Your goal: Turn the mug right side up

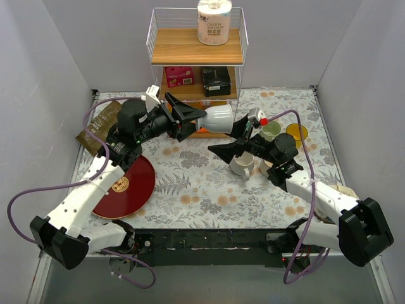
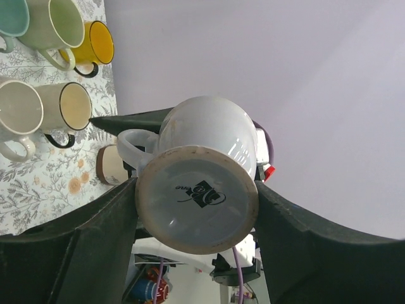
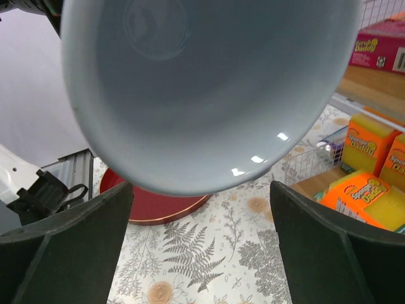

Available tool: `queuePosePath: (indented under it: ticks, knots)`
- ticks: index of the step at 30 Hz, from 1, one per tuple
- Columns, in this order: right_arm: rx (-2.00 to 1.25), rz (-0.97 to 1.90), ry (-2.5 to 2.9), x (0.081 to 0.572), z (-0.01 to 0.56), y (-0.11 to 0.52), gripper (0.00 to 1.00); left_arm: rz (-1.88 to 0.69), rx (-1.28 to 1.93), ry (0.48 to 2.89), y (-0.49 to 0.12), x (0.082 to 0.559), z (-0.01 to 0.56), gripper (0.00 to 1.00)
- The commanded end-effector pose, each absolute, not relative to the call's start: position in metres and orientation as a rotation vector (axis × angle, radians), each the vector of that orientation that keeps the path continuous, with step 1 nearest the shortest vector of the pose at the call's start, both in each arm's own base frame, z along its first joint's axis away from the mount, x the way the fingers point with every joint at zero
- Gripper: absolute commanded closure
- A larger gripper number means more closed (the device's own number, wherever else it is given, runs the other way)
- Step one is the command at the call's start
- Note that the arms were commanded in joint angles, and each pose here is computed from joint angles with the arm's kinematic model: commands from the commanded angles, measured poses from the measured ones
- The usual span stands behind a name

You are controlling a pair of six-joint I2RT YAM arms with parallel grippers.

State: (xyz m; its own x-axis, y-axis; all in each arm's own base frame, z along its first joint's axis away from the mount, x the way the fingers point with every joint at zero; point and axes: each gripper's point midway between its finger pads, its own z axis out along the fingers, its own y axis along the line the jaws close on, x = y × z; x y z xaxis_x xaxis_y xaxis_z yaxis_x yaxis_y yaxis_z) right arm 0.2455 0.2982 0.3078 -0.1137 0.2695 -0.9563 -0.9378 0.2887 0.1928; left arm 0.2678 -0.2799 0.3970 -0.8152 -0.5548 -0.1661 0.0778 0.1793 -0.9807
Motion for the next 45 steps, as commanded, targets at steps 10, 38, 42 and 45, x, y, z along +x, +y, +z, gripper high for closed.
queuePosePath:
  ticks: [10, 38, 42, 45]
  knots:
    - [-0.718, 1.088, 0.966, 0.235, 0.357, 0.285, 0.07, -2.174, -1.197, 1.740, -0.252, 0.242, 0.491, 1.00]
    - [-0.670, 1.295, 0.725, 0.228, 0.405, 0.298, 0.32, -2.166, -1.225, 1.740, -0.249, 0.235, 0.495, 1.00]
    - [-0.641, 1.339, 0.691, 0.222, 0.413, 0.294, 0.35, -2.162, -1.231, 1.742, -0.249, 0.236, 0.493, 1.00]
    - [-0.616, 1.359, 0.663, 0.219, 0.420, 0.290, 0.35, -2.162, -1.236, 1.742, -0.250, 0.236, 0.493, 1.00]
